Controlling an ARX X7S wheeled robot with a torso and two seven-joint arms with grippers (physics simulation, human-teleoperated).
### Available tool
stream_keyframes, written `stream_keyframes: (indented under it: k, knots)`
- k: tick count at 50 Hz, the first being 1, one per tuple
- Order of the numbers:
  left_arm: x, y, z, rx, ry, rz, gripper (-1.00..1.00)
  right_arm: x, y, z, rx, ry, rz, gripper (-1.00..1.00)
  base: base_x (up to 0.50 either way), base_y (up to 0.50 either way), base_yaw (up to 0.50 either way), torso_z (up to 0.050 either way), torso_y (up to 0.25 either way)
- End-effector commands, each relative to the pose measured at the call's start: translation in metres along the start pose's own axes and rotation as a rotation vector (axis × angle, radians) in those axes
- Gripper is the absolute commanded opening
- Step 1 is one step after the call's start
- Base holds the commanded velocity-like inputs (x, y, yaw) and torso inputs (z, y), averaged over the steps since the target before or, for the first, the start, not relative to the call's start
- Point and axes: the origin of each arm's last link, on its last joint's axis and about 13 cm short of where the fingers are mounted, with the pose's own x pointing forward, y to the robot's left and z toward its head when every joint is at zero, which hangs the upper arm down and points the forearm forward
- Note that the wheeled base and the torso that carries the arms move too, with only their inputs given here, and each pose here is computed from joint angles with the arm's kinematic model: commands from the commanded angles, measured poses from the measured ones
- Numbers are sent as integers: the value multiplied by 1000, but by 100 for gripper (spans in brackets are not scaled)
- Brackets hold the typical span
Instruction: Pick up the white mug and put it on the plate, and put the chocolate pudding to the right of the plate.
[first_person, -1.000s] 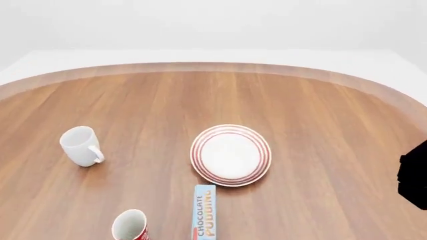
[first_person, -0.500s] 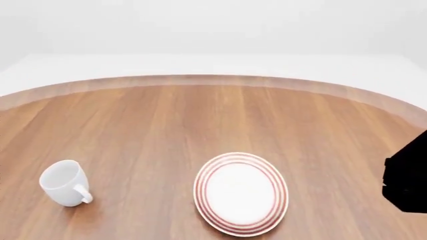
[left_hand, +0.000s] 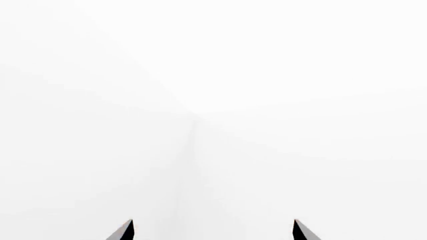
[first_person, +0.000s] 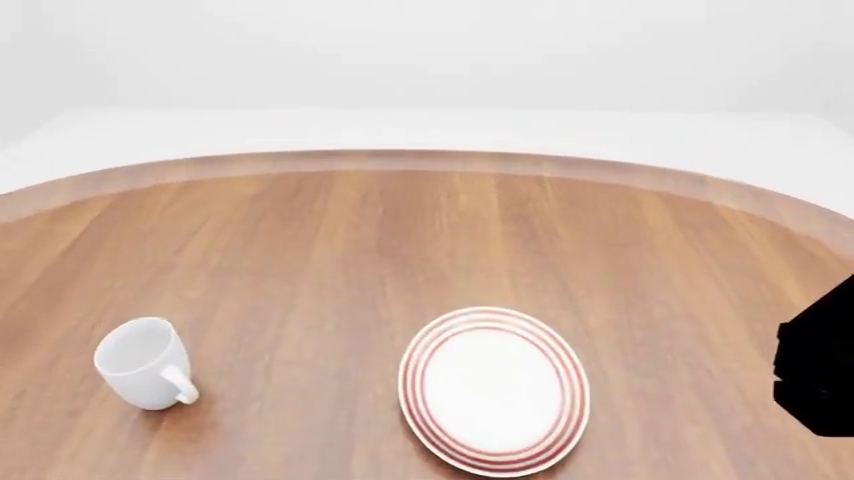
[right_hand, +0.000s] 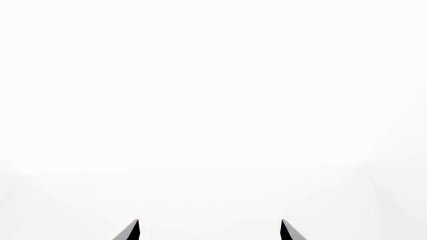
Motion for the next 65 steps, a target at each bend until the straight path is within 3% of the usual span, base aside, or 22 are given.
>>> stream_keyframes:
  k: [1, 16, 19, 37, 44, 50, 58, 65]
  knots:
    - [0, 3, -1, 14, -10, 2, 100, -1, -2, 1, -37, -19, 4, 100, -11, 480, 0, 0, 0]
    - [0, 0, -3, 20, 14, -20, 100, -2, -4, -1, -28, -5, -24, 100, -3, 139, 0, 0, 0]
    - [0, -2, -6, 75, 36, -36, 100, -1, -4, -1, -27, -6, -23, 100, 0, 0, 0, 0, 0]
    - [0, -4, -8, 76, 59, -34, 100, -2, -3, -2, -21, -1, -18, 100, 0, 0, 0, 6, -250]
    - [0, -6, -7, 76, 62, -30, 100, -2, -3, -2, -21, -1, -17, 100, 0, 0, 0, 0, -3]
    - [6, -21, -10, 89, 219, -47, 100, -2, -3, -2, -20, -4, -15, 100, 0, 0, 0, 0, 0]
    - [24, -58, -10, 40, 468, -57, 100, -3, -2, -2, -18, -2, -14, 100, 0, 0, 0, 0, 0]
    - [24, -82, -14, 48, 562, -108, 100, -4, -2, -2, -15, 1, -13, 100, 0, 0, 0, 0, 0]
